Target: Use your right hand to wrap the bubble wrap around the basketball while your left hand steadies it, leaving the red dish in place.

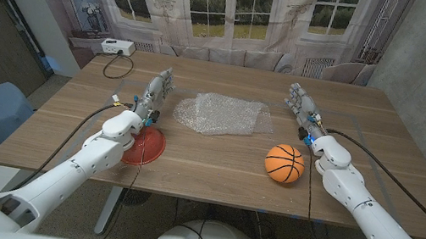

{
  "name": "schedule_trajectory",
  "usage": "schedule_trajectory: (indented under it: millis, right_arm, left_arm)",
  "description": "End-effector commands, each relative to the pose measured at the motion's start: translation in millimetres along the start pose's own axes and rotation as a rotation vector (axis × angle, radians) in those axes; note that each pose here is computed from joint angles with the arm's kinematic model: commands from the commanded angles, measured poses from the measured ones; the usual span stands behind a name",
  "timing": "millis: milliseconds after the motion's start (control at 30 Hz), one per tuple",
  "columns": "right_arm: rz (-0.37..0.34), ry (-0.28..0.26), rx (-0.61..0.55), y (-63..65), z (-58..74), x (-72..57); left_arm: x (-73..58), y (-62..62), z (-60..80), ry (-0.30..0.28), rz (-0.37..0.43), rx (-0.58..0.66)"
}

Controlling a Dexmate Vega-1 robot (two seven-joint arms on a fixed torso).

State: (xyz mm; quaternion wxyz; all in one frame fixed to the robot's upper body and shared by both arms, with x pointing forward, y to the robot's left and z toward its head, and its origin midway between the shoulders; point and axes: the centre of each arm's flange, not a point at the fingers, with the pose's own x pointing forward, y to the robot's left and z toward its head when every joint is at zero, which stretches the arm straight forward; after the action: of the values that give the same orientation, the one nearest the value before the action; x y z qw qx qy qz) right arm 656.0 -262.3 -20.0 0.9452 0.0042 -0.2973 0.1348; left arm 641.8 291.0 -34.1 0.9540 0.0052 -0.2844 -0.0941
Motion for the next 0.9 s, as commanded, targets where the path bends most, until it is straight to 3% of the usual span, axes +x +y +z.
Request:
schedule_trajectory:
  millis: [33, 200, 433, 900]
  right_arm:
    - [0.113, -0.01, -0.098, 35.5, 14.2, 19.6]
    - [0.107, -0.027, -0.196, 34.8, 27.4, 19.6]
    - [0.085, 0.016, -0.393, 30.2, 49.8, 11.2]
    - [0.051, 0.137, -0.589, 27.0, 61.2, 0.0]
  left_arm:
    - [-8.8, -3.6, 7.7, 0.005, -0.009, 0.045]
    - [-10.5, -7.1, 15.8, -0.027, 0.007, 0.054]
    - [-15.3, -18.8, 18.4, -0.041, 0.001, 0.053]
    - [-29.6, -28.3, 23.2, -0.056, 0.004, 0.065]
